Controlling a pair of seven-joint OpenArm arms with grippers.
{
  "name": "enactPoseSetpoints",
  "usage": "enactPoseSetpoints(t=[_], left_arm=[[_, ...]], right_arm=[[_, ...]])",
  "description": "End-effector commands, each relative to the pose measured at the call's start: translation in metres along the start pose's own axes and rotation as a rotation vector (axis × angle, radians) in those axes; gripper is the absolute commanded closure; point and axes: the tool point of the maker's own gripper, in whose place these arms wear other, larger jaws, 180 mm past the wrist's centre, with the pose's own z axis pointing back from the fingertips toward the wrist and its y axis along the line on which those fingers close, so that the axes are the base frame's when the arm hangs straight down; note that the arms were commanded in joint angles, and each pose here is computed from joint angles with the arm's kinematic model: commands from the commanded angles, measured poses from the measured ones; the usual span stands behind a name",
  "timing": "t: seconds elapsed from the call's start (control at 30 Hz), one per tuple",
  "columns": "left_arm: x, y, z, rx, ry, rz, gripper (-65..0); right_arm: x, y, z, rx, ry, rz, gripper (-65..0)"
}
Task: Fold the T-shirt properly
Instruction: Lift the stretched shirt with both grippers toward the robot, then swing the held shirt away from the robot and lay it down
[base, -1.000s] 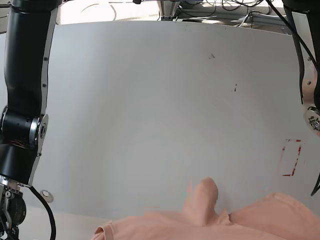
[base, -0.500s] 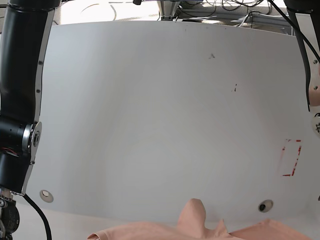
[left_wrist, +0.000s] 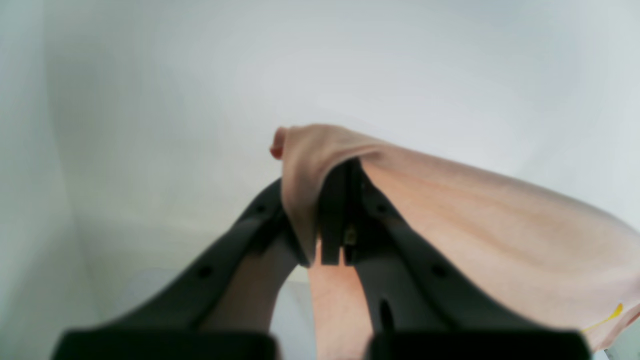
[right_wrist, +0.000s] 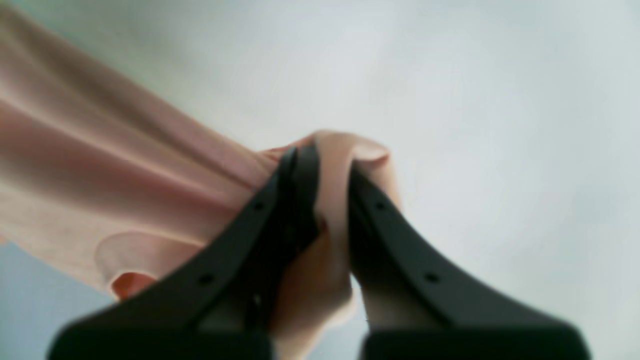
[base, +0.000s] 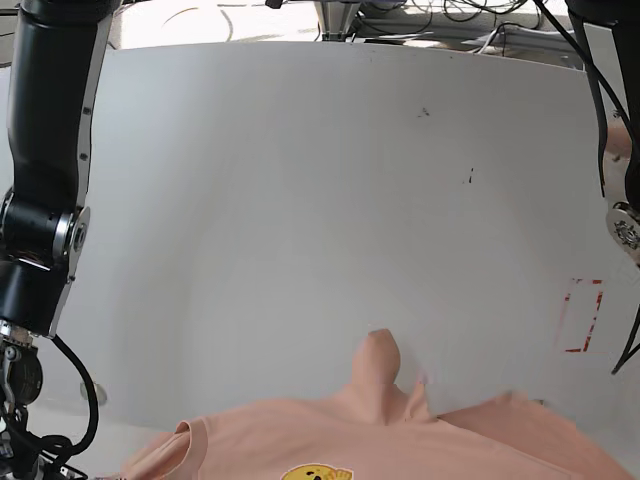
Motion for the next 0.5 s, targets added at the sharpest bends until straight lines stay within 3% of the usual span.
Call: enactPoseSetpoints(t=[0.0, 0.47], left_arm=[[0.020, 0.004, 0.017, 0.013, -0.075, -0.035, 0.0], [-0.099, 0.026, 0.056, 0.042, 0.113, -0.020, 0.0]], right_arm=[[0.007, -0.002, 0.012, -0.014, -0.061, 0.008, -0.2], [-0.147, 0.074, 0.033, 0.050, 0.094, -0.082, -0.2]])
